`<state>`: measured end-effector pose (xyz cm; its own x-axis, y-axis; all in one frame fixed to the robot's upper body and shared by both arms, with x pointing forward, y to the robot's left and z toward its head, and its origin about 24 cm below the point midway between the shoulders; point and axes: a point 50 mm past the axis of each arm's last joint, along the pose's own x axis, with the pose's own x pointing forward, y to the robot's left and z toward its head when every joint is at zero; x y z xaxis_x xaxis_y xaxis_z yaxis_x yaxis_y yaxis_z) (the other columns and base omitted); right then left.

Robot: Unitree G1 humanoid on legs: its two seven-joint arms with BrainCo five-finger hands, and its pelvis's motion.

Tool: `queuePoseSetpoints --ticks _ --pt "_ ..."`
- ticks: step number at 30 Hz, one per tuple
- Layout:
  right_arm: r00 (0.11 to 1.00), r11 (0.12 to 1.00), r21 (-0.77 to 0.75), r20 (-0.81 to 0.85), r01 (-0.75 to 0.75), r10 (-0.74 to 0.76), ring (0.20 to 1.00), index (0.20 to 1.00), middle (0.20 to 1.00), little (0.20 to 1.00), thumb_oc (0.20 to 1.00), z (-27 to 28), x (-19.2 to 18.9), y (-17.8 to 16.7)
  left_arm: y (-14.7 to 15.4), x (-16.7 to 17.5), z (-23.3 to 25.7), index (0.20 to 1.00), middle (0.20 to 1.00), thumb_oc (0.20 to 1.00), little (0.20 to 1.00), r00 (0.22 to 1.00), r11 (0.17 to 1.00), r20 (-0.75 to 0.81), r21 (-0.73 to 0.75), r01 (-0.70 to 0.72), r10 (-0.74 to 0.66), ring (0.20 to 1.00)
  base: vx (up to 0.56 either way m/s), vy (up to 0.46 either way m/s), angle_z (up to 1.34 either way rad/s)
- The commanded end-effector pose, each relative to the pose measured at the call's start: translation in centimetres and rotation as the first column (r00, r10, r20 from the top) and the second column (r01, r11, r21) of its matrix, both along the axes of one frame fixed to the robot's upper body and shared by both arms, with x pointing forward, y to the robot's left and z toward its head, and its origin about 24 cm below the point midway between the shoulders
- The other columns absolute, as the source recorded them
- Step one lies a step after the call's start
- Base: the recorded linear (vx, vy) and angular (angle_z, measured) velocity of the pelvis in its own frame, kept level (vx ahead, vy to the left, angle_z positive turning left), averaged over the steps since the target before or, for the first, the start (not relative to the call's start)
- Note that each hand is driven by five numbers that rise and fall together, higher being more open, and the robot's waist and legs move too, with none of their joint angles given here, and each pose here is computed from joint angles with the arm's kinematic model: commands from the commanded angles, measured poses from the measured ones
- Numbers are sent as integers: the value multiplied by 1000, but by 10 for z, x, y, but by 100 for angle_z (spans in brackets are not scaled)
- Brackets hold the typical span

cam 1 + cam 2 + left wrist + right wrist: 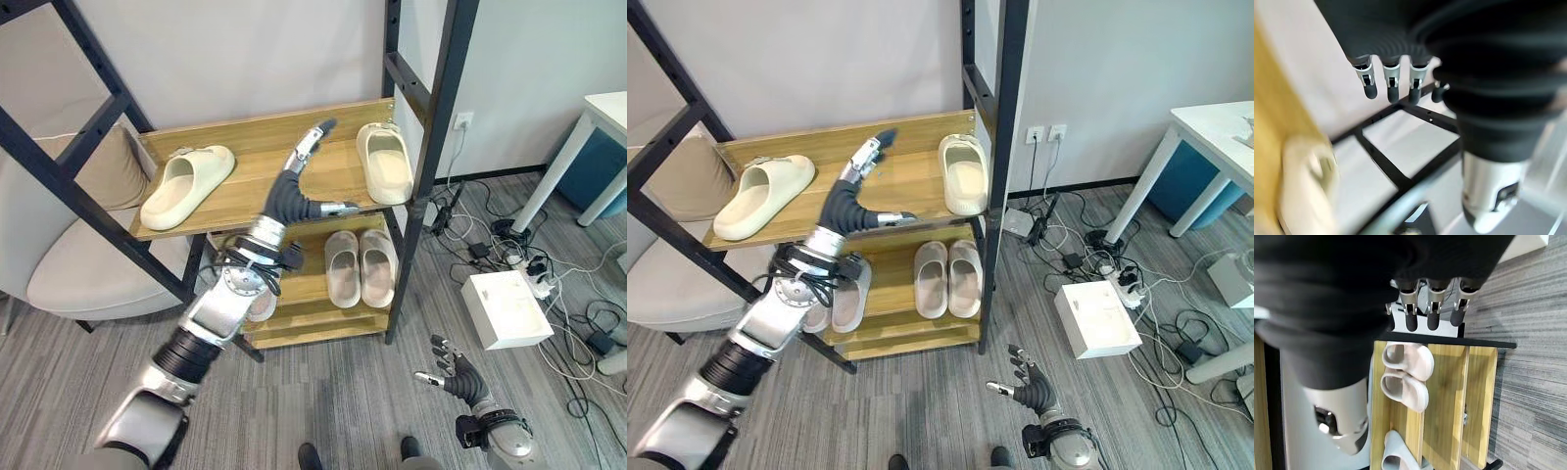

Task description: Arrange the slippers neatly on the shoe rack.

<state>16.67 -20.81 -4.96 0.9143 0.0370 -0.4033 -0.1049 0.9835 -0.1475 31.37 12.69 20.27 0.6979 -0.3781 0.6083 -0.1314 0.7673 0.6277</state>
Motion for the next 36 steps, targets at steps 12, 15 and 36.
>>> queuePoseSetpoints --ticks 12,15,36 --pt "987 997 42 151 -67 60 1000 1000 1000 1000 1000 20 12 13 80 21 81 1000 1000 1000 1000 670 712 572 199 -673 473 1000 23 21 -5" --pt "988 997 38 141 -69 63 1000 1000 1000 1000 1000 19 10 13 99 20 86 1000 1000 1000 1000 617 643 593 206 -738 518 1000 0 0 0" --pt "976 996 21 201 -91 85 1000 1000 1000 1000 1000 33 14 7 198 15 134 1000 1000 1000 1000 252 9 741 315 -949 623 1000 -2 45 -7"
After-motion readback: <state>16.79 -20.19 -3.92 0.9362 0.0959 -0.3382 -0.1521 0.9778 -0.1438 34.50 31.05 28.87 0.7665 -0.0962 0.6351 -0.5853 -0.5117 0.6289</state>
